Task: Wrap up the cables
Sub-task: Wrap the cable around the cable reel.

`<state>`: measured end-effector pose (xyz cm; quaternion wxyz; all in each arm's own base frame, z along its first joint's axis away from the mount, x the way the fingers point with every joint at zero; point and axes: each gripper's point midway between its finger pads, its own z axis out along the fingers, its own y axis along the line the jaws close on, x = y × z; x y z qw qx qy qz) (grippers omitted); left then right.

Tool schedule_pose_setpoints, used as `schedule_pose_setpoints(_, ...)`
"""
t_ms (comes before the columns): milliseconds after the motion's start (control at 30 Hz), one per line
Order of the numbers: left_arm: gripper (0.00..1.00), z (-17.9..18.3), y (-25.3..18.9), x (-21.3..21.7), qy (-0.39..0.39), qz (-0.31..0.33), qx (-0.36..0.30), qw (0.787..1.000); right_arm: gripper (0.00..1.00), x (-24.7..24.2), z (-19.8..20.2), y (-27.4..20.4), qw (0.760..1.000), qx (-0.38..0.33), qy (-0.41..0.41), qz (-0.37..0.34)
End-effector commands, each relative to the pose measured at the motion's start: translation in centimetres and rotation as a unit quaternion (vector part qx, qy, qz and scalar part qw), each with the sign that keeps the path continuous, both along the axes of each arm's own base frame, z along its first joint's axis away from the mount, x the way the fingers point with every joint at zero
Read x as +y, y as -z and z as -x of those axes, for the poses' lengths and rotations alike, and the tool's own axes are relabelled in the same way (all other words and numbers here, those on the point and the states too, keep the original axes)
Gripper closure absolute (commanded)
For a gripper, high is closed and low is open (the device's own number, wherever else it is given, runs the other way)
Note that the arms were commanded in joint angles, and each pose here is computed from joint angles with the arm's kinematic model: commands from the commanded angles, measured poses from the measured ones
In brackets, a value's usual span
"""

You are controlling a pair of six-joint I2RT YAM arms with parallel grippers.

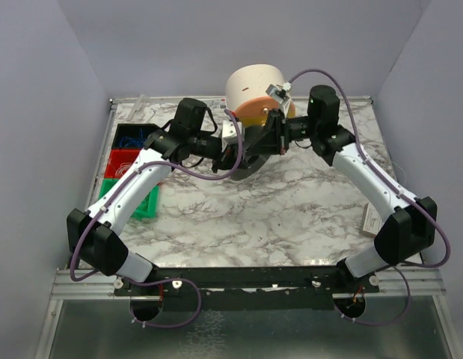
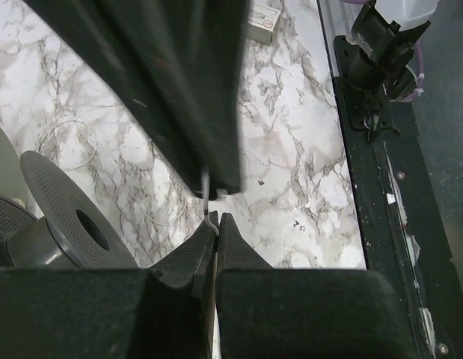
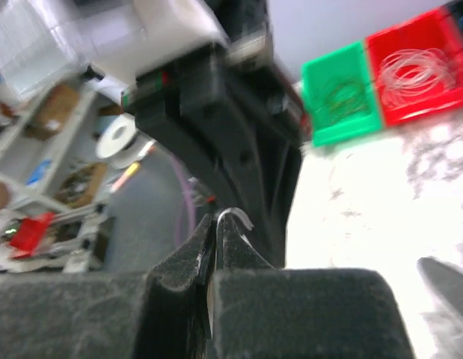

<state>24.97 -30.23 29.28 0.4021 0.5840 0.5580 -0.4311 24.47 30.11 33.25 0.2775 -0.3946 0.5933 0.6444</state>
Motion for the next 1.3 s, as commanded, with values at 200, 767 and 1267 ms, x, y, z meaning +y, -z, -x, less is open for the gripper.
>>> schedule_pose_setpoints(200,1.00,0.2,0.5,0.7,-0.006,-0.019,0.003,1.000,0.99,-3.1,-3.6,6.6,0.964,-0.153,0.089,0.198)
schedule_pose_setpoints(767,1.00,-2.1,2.9,0.1,-0.048,-0.047,0.045,0.997,0.57,-4.7,-2.5,5.5,0.934,-0.291,0.070,0.193)
schedule_pose_setpoints(1267,1.00,-1.3,4.2,-0.4,-0.035,-0.057,0.060,0.996,0.49,-2.6,-3.1,3.3,0.933,-0.338,0.051,0.110)
